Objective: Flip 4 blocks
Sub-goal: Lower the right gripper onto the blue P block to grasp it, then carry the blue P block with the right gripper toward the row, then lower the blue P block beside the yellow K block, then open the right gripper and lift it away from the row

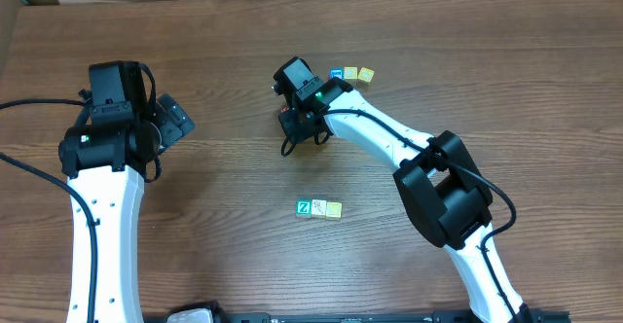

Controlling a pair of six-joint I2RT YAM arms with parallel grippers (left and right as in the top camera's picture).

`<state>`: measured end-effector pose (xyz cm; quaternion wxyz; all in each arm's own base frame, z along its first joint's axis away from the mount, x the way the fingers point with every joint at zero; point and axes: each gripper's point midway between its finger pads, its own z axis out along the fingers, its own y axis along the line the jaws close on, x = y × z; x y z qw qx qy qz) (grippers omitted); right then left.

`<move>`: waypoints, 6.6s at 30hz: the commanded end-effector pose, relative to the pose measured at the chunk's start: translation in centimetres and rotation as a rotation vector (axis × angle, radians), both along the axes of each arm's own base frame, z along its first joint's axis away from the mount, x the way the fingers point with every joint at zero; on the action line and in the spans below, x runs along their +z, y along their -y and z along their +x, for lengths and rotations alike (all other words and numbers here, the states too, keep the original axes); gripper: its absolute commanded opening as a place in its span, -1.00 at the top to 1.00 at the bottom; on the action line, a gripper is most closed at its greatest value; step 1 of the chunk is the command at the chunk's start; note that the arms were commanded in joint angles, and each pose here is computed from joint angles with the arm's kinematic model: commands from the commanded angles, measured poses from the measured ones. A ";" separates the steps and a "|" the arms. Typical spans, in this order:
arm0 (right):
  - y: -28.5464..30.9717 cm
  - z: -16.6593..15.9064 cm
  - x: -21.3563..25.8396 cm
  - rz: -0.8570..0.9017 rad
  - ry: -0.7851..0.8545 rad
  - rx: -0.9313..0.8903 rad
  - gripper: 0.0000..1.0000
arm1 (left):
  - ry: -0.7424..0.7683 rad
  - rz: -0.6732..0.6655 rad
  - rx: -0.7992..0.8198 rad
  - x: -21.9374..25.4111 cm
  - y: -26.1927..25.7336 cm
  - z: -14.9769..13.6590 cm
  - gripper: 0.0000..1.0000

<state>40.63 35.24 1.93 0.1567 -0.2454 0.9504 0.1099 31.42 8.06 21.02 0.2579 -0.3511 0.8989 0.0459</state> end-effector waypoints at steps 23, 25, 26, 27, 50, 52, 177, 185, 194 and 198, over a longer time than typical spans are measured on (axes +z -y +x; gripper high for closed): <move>5.4 -6.4 5.8 -0.101 -0.232 -0.256 0.69 | 0.006 0.010 0.014 0.3 -0.3 0.2 -1.00; 6.0 -7.2 6.2 -0.124 -0.256 -0.260 0.69 | 0.005 0.010 0.014 0.3 -0.3 0.2 -1.00; 6.3 -7.4 6.3 -0.132 -0.263 -0.261 0.69 | 0.006 0.010 0.014 0.3 -0.3 0.2 -1.00; 6.5 -7.7 6.5 -0.140 -0.270 -0.261 0.69 | 0.005 0.010 0.014 0.3 -0.3 0.2 -1.00; 14.8 -12.4 13.8 -0.300 -0.312 -0.380 0.90 | 0.005 0.010 0.014 0.3 -0.3 0.2 -1.00; 15.6 -13.0 15.7 -0.264 -0.284 -0.395 0.90 | 0.005 0.010 0.014 0.3 -0.3 0.2 -1.00; 13.7 -19.3 0.4 0.166 -0.432 -0.776 0.92 | 0.005 0.010 0.014 0.3 -0.3 0.2 -0.99; 13.3 -19.6 0.6 0.181 -0.461 -0.764 0.92 | 0.005 0.010 0.014 0.3 -0.3 0.2 -1.00; 12.6 -19.5 0.8 0.214 -0.480 -0.771 0.90 | 0.005 0.010 0.014 0.3 -0.3 0.2 -0.99; 12.6 -19.5 0.8 0.214 -0.480 -0.774 0.89 | 0.005 0.010 0.014 0.3 -0.3 0.2 -0.99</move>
